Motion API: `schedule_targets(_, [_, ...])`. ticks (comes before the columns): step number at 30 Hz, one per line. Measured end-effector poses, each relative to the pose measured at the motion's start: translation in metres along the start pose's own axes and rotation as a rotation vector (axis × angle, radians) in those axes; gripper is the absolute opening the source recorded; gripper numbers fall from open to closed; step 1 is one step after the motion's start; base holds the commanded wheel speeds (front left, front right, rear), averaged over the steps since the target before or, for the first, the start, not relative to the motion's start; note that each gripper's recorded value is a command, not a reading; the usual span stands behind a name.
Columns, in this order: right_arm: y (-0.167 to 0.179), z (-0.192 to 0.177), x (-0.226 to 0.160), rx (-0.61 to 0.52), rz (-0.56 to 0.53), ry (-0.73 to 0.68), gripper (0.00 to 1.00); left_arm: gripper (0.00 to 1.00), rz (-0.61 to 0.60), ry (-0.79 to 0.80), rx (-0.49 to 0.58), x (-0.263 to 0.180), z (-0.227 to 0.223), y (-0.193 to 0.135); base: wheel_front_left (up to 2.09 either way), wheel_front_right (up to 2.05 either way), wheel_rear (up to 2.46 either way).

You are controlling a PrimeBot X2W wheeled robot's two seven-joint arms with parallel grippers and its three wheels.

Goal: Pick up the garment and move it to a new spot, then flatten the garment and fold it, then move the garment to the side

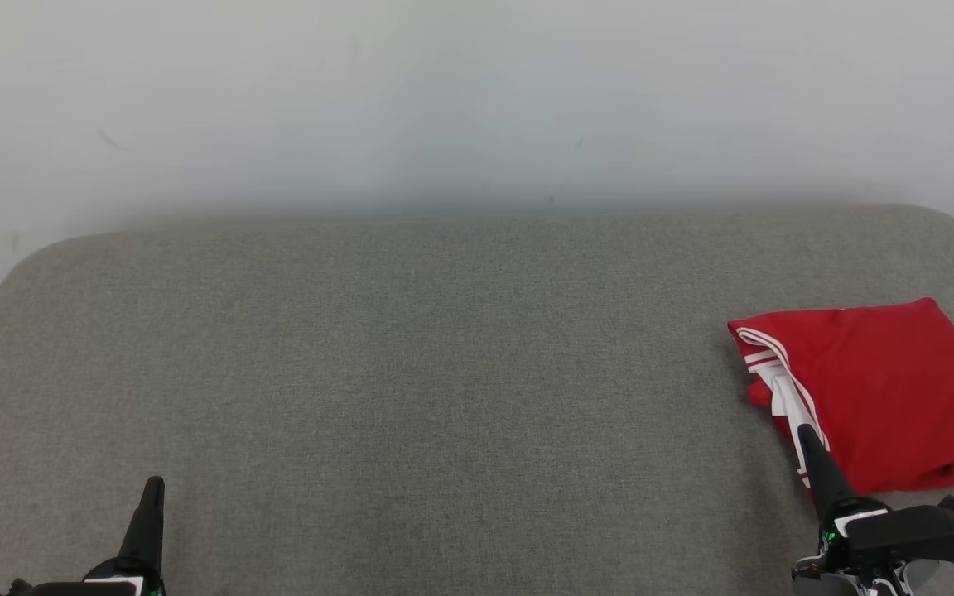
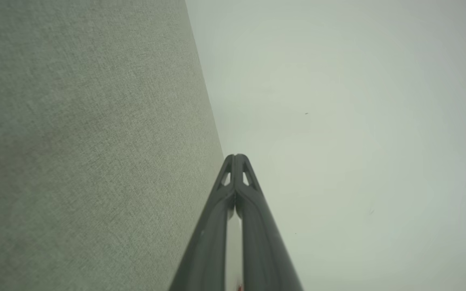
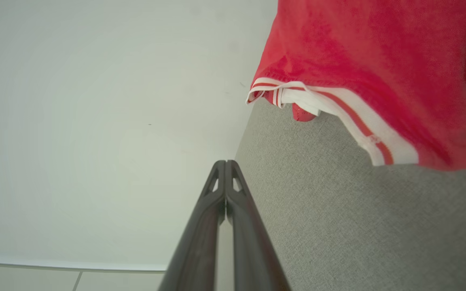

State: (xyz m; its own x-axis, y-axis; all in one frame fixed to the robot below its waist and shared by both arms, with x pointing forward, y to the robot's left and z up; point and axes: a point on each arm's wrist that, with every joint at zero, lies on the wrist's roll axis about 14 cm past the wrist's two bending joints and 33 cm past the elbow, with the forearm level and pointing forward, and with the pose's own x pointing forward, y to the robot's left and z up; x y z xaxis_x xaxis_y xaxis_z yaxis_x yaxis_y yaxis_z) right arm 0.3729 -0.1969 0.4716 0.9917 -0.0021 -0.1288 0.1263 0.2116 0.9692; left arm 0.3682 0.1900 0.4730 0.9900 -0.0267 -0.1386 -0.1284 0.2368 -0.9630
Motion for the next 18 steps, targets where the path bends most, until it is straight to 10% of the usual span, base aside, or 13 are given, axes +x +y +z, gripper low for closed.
schedule_targets(18, [0.0056, 0.0084, 0.0038, 0.229, 0.034, -0.022, 0.0, 0.0, -0.046, -0.01, -0.236, 0.0097, 0.002, -0.0063, 0.0, 0.0, 0.0])
